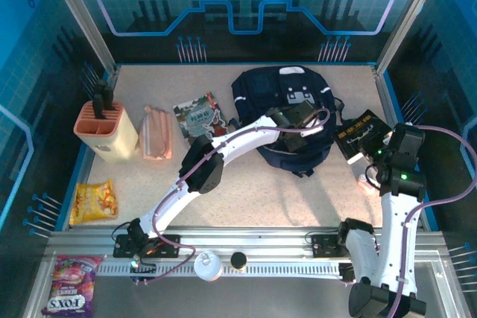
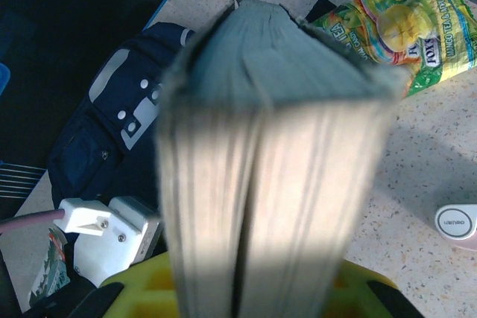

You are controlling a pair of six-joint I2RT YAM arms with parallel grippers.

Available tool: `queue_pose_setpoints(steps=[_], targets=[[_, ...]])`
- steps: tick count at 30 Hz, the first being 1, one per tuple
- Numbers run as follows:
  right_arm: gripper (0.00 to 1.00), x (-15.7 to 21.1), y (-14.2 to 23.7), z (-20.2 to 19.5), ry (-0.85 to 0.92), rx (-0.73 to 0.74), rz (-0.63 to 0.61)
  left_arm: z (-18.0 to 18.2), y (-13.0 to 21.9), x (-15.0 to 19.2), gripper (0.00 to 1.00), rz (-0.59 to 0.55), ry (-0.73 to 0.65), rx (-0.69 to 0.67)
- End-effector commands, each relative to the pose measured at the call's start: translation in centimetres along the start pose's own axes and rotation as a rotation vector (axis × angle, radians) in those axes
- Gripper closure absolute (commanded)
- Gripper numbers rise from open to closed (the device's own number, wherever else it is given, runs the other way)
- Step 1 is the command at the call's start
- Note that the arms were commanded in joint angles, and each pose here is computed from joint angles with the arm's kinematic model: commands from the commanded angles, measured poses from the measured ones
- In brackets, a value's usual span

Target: Pack the student bag

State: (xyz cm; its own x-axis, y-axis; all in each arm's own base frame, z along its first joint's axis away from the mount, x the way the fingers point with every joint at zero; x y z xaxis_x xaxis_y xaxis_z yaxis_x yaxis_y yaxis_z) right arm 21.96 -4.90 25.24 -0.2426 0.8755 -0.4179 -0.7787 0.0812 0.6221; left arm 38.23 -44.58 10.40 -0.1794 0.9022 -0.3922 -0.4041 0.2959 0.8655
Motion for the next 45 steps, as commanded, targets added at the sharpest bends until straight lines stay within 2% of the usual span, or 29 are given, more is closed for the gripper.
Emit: queue_pose_setpoints(steps=[1,5,11,19,22,28,33,40,45], targets=[[1.00,-1.6,1.6,1.3,0.022,-0.041,-0.078,1.1,0.6,-0.3,0.66,0.012,0.006,-0.050],[1.00,-1.8,2.1,1.1,0.038,-0.026,-0.100,1.2,2.4,-1.7,0.75,-0.052,0.067,-0.024],[0.99,-2.1,3.0,1.0,0.075,-0.009,-0.130,2.5,5.2,-3.3,1.00,-0.130,0.137,-0.062],[0.98,-1.6,3.6,-1.0,0.044,0.085,-0.145,5.8,11.7,-5.7,1.00,-0.312,0.270,-0.156],[0.97,-0.6,3.1,-0.1,0.025,0.009,-0.081,7.2,14.5,-6.4,1.00,-0.405,0.337,-0.189],[0.96,1.8,1.6,3.6,-0.073,-0.269,0.123,8.9,18.2,-7.7,1.00,-0.545,0.401,-0.202],[0.96,3.2,-0.2,5.1,-0.194,-0.417,0.253,9.3,19.7,-8.6,1.00,-0.613,0.418,-0.196],[0.96,5.2,-3.6,6.8,-0.292,-0.505,0.305,9.6,20.1,-9.0,1.00,-0.646,0.453,-0.172],[0.96,6.3,-6.3,7.9,-0.316,-0.513,0.268,9.7,20.4,-9.0,1.00,-0.662,0.456,-0.144]])
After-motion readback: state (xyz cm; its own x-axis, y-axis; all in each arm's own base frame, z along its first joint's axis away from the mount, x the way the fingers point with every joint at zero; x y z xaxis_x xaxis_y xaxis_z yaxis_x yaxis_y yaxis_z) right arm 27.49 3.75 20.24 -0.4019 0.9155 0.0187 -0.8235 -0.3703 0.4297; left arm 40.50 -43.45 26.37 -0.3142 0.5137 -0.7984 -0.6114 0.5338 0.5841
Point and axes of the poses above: each hand's point on the last joint's axis, 136 mm out from that joint toward the fingers, its own y axis back along the fingers, its own z axis along the line the jaws close on, x = y × z, the point moved 3 cm from there along y, back along the fingers, and after that the axes turned 12 degrees about -y, right-handed, at the moved point
